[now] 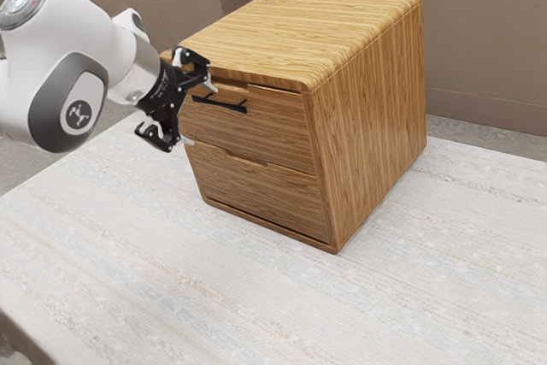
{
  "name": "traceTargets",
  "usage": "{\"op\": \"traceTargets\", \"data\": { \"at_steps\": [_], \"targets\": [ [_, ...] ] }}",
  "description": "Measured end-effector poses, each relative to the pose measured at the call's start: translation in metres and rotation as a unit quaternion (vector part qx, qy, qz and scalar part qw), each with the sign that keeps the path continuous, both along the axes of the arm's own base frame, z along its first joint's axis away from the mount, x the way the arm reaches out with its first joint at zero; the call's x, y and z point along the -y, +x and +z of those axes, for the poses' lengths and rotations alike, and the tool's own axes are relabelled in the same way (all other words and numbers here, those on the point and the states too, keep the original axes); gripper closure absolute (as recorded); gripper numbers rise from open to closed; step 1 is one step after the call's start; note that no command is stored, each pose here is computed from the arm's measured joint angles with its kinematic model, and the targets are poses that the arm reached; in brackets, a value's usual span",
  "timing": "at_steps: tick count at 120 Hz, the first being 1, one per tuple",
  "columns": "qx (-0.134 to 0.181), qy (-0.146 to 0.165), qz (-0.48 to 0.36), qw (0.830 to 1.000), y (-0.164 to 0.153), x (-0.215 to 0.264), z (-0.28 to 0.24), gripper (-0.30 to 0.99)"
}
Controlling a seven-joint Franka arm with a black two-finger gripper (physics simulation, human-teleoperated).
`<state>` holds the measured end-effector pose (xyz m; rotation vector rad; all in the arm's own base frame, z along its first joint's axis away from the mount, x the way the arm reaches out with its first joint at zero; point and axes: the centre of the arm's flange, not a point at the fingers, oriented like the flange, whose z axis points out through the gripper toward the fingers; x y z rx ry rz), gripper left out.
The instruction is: Pull the drawer handle with one arm to open the drawer
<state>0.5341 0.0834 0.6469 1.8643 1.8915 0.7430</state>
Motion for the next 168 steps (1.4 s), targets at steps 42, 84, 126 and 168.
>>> {"op": "traceTargets", "data": {
  "at_steps": [42,84,126,168],
  "targets": [
    [-0.007,-0.02,0.016,1.0,0.007,0.005,-0.028,0.0],
    [0.003,-0.036,0.029,0.999,-0.043,0.003,-0.03,0.0],
    [0.021,-0.046,0.027,0.998,-0.109,0.015,-0.03,0.0],
    [0.037,-0.04,0.038,0.998,-0.162,0.017,-0.034,0.0]
  ]
}}
